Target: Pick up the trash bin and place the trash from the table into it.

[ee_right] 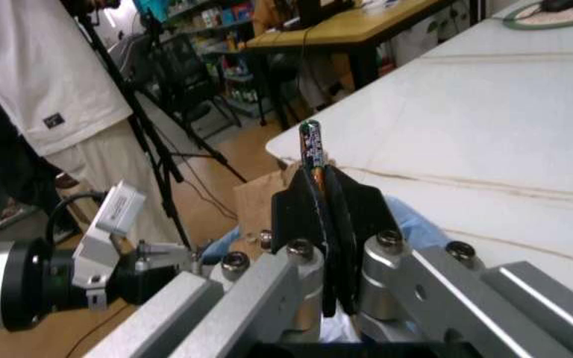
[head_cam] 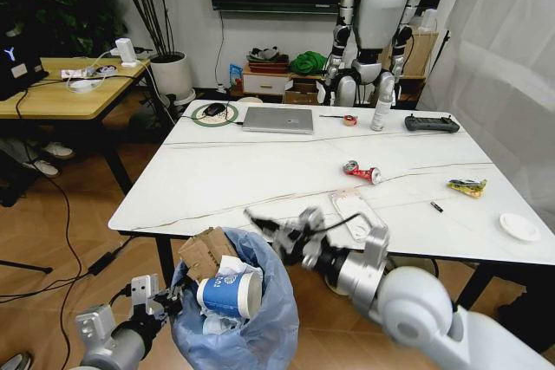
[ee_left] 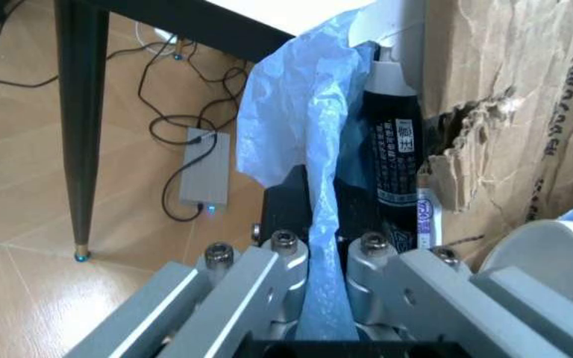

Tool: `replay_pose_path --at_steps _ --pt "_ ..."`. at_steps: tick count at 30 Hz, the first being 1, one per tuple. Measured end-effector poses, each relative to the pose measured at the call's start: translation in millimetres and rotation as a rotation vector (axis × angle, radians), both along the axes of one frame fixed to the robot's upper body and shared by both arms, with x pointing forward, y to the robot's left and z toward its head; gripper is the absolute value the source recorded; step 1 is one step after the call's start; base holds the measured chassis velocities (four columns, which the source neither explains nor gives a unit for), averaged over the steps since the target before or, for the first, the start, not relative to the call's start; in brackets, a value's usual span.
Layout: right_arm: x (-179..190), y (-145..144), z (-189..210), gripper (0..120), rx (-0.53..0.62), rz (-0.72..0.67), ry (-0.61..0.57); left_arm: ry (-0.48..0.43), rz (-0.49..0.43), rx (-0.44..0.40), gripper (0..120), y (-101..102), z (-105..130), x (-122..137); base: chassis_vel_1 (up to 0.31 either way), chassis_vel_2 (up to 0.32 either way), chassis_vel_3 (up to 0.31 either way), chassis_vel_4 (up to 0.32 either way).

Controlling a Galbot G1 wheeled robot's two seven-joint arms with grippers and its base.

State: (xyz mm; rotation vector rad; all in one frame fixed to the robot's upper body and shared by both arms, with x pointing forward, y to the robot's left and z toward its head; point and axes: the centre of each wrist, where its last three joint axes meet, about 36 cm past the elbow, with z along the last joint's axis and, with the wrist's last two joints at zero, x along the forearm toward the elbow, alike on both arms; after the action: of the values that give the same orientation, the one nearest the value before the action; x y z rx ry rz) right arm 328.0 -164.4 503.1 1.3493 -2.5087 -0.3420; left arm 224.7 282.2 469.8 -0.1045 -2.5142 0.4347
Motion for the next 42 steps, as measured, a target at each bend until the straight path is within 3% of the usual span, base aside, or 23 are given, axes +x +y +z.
replay_pose_path --at_steps 11,34,39,42 --pt "-4.7 13.4 -27.6 0 -0.067 0.013 0.004 -0.003 0.005 -0.002 0 0.4 0.4 0.5 0.0 0.0 0.0 0.0" --pt "0.6 9.4 -31.2 0 -0.085 -0.014 -0.026 -0.006 0.002 -0.007 0 0.7 1.0 2.7 0.0 0.0 0.0 0.0" --pt "-0.8 9.3 -32.7 6 -0.089 -0.015 -0.026 -0.007 0.002 -0.008 0 0.9 1.1 3.4 0.0 0.0 0.0 0.0" --pt "-1.5 9.8 -32.9 16 -0.089 -0.013 -0.026 -0.007 0.002 -0.009 0 1.0 1.2 3.5 0.0 0.0 0.0 0.0"
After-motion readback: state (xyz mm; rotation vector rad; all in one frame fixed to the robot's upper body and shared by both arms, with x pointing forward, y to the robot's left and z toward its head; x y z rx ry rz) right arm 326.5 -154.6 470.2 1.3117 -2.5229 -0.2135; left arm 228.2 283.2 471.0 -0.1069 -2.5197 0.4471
